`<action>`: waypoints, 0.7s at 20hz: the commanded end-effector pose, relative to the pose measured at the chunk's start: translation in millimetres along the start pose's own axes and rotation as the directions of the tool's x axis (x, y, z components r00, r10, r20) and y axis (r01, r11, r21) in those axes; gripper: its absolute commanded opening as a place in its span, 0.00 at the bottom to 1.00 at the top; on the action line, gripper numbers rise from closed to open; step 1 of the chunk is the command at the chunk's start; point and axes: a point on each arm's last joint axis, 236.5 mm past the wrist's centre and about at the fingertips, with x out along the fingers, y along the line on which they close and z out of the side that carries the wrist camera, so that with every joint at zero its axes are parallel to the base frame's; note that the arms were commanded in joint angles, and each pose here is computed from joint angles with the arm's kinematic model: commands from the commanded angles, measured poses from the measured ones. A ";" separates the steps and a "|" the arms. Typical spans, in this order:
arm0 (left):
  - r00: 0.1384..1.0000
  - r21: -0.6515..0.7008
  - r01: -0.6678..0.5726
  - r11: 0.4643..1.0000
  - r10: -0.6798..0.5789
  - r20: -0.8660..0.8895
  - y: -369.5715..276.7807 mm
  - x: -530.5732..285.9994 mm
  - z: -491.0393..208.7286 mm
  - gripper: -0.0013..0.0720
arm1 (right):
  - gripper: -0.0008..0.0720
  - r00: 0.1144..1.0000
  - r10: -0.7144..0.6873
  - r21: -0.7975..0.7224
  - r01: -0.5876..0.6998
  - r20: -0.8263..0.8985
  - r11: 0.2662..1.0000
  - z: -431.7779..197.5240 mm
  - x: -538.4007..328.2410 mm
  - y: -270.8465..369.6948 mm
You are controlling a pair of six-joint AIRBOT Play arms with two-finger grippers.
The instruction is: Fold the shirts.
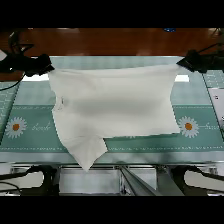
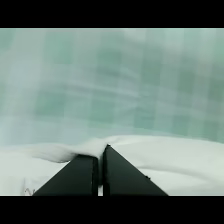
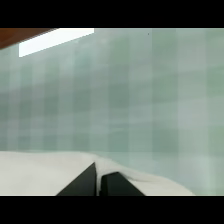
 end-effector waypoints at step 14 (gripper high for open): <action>0.832 0.048 0.018 0.999 0.011 -0.554 35.7 24.5 -154.0 0.05 | 0.04 0.882 -0.131 0.043 0.169 -0.452 0.985 -87.9 53.3 -107.9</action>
